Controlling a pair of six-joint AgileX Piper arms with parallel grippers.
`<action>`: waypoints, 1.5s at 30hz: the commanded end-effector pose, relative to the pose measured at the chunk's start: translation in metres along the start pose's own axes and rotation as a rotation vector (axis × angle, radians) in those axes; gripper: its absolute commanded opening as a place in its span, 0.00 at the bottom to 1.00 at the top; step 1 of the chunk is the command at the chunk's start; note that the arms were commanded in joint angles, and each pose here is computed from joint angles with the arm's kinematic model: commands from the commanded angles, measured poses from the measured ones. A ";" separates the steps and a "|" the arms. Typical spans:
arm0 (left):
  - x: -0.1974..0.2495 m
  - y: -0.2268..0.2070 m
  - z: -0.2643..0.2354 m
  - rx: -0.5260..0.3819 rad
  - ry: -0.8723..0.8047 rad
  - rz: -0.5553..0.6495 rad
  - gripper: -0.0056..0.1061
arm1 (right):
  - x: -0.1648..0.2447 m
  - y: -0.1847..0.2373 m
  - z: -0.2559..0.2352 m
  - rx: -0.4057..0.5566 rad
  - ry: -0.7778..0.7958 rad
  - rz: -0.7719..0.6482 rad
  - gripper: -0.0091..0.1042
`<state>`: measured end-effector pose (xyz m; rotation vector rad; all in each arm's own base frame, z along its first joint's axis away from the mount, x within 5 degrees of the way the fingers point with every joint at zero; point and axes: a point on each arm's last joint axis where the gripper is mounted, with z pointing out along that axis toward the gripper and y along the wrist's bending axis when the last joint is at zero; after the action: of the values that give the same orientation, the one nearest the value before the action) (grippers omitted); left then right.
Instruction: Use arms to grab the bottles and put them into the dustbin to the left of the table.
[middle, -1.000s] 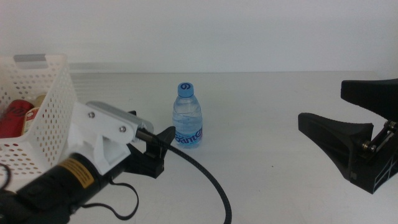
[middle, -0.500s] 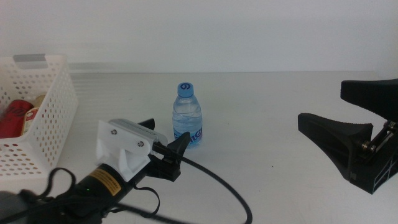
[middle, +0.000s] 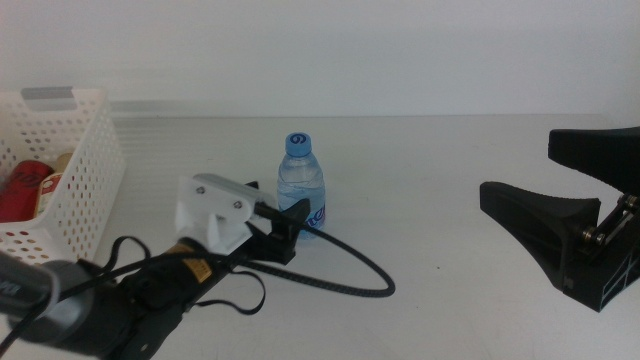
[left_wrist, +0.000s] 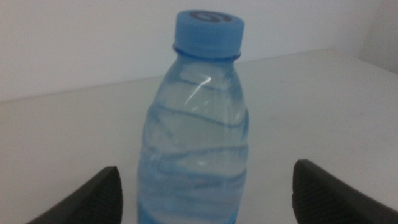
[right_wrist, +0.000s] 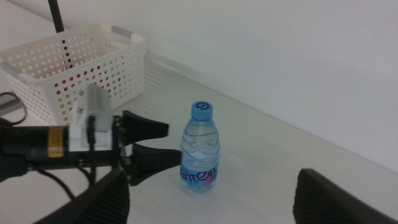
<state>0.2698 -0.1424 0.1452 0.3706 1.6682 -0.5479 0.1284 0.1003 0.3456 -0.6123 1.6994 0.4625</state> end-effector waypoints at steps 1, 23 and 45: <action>-0.029 -0.005 0.008 0.051 -0.199 -0.004 0.86 | -0.015 -0.001 -0.003 0.008 -0.101 -0.020 0.71; -0.022 0.004 0.081 0.070 -0.128 0.008 0.86 | -0.015 -0.001 -0.003 0.008 -0.101 -0.020 0.71; -0.054 -0.003 0.041 0.024 -0.019 0.000 0.12 | -0.015 -0.001 -0.003 0.008 -0.101 -0.020 0.71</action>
<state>0.3113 -0.1640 0.1451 0.4356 1.8331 -0.5225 0.1284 0.1003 0.3456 -0.6133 1.7000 0.4617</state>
